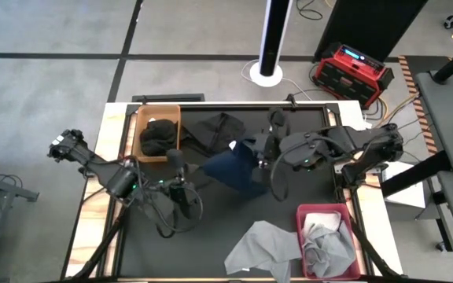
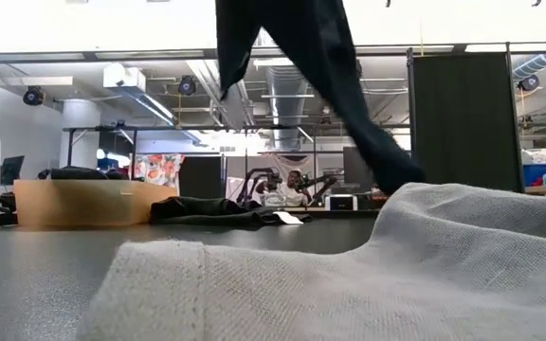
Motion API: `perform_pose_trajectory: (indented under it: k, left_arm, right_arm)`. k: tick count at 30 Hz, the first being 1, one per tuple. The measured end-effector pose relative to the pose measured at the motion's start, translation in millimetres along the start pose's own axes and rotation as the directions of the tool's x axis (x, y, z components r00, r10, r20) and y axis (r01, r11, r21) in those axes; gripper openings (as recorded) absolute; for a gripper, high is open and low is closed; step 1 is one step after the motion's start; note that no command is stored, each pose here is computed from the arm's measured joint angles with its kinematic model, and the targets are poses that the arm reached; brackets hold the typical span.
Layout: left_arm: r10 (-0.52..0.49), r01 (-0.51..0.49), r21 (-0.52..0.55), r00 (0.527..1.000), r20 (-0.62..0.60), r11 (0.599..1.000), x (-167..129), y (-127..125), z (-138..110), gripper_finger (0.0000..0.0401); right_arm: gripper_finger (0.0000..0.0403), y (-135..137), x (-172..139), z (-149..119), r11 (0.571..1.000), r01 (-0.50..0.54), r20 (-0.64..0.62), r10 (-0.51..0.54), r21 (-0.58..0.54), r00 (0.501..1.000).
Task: Sort towels by color in basket
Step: Put the dark blue towel into the orange bin
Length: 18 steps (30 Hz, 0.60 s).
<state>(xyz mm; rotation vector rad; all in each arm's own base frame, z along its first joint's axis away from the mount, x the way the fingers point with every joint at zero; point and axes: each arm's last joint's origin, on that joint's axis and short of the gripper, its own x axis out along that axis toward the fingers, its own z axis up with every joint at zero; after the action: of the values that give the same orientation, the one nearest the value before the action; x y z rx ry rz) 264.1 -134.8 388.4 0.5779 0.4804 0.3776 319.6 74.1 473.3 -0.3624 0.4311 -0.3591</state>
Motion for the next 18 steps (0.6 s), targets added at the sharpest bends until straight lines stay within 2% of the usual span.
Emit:
perform_pose_trajectory:
  k: [5, 9, 12, 16, 18]
  left_arm:
    - [0.044, -0.045, -0.041, 0.998, -0.045, 0.998, 18, 10, -6, 0.0190]
    - [0.011, -0.018, -0.106, 0.998, -0.069, 0.994, 37, 13, -15, 0.0172]
    - [0.040, -0.047, -0.136, 0.997, -0.060, 0.990, 49, 12, -20, 0.0128]
    - [0.051, -0.053, -0.114, 0.999, -0.017, 0.992, 55, 6, -23, 0.0024]
    - [0.064, -0.061, -0.138, 0.998, 0.015, 0.989, 52, 6, -21, 0.0011]
  right_arm:
    - [0.0008, 6, 7, -2, 1.000, -0.003, -0.016, 0.003, -0.020, 1.000]
    - [0.0008, 7, 9, -2, 1.000, -0.003, -0.019, 0.003, -0.023, 1.000]
    - [0.0008, 7, 9, -2, 1.000, -0.003, -0.019, 0.003, -0.024, 1.000]
    - [0.0008, 7, 9, -3, 1.000, -0.004, -0.026, 0.003, -0.027, 1.000]
    - [0.0008, 8, 8, -5, 1.000, -0.003, -0.042, 0.002, -0.028, 0.999]
